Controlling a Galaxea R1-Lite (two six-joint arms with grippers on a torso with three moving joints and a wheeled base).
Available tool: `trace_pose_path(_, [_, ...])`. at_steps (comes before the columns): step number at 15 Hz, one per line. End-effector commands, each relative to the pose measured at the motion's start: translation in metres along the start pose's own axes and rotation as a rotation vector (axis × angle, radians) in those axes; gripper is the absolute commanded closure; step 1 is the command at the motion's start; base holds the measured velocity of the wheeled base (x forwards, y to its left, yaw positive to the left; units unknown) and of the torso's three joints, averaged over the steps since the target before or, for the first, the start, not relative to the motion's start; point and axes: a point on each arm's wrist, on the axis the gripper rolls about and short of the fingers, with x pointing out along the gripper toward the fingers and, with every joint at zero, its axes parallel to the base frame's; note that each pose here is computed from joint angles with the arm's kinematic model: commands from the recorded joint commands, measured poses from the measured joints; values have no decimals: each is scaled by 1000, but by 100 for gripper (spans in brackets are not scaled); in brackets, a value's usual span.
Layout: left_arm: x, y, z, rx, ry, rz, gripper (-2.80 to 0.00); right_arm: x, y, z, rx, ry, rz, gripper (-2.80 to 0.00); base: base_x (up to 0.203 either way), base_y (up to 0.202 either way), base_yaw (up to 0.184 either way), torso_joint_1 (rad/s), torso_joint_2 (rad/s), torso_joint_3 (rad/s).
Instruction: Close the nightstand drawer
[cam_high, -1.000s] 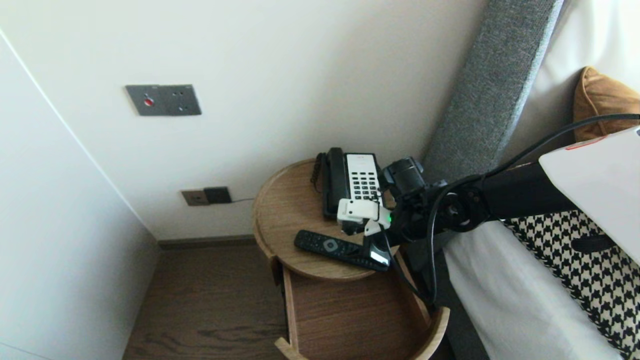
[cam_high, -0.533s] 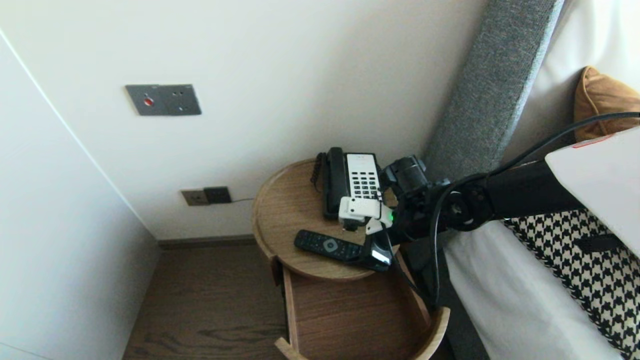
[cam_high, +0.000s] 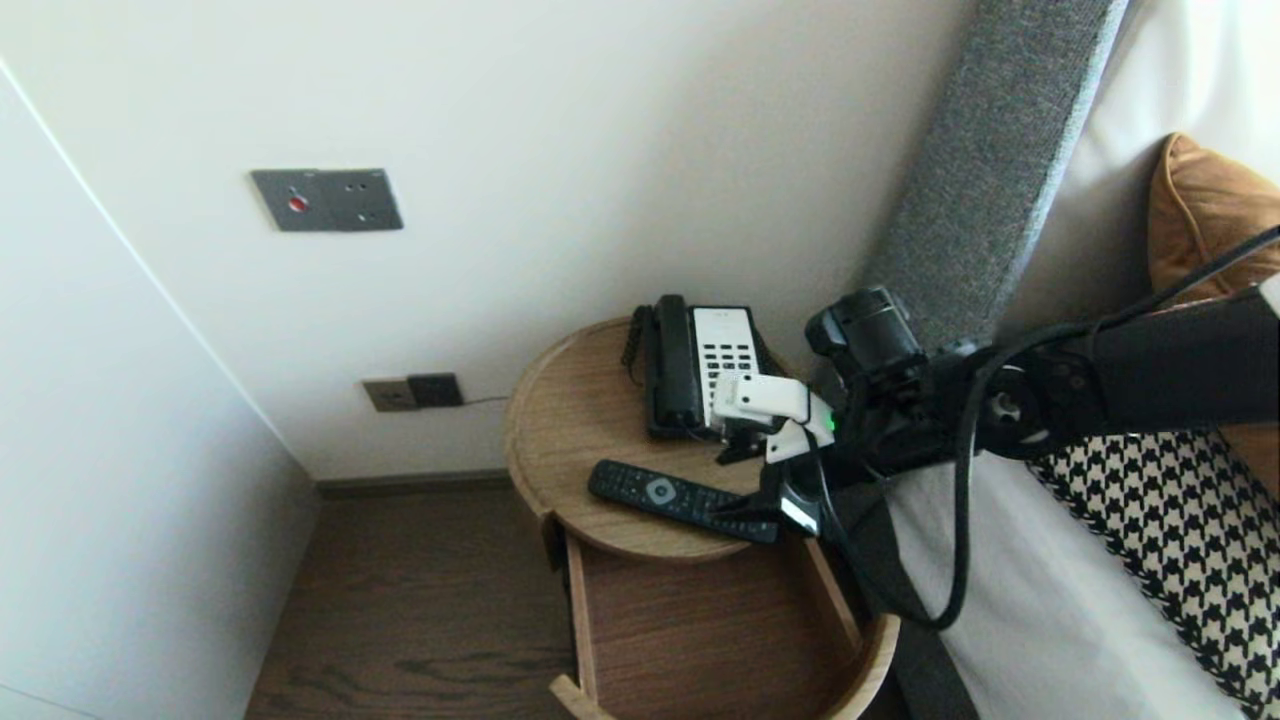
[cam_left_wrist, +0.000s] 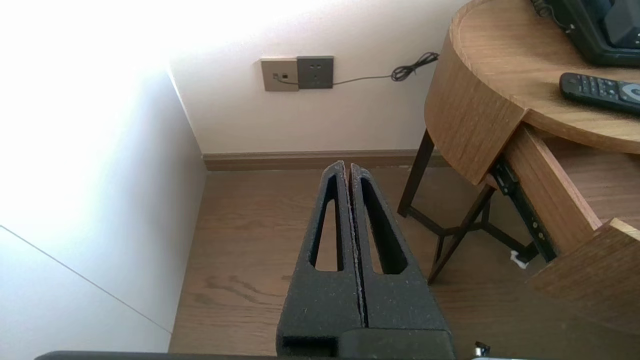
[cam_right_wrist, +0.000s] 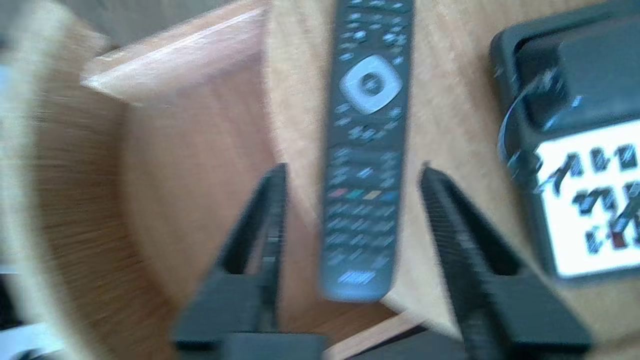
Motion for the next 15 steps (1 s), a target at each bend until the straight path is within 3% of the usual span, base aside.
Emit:
trace_pose_path(1, [0, 0, 0, 0, -3, 1, 0, -31, 11, 5, 43, -27, -21, 0, 0, 0, 0, 0, 0, 0])
trace_pose_path(6, [0, 0, 0, 0, -3, 1, 0, -88, 38, -3, 316, -50, 2, 0, 0, 0, 0, 0, 0, 0])
trace_pose_path(11, [0, 0, 0, 0, -3, 1, 0, -126, 72, -38, 588, -40, -4, 0, 0, 0, 0, 0, 0, 0])
trace_pose_path(15, [0, 0, 0, 0, -3, 1, 0, -141, 112, -71, 781, 6, 4, 0, 0, 0, 0, 0, 0, 0])
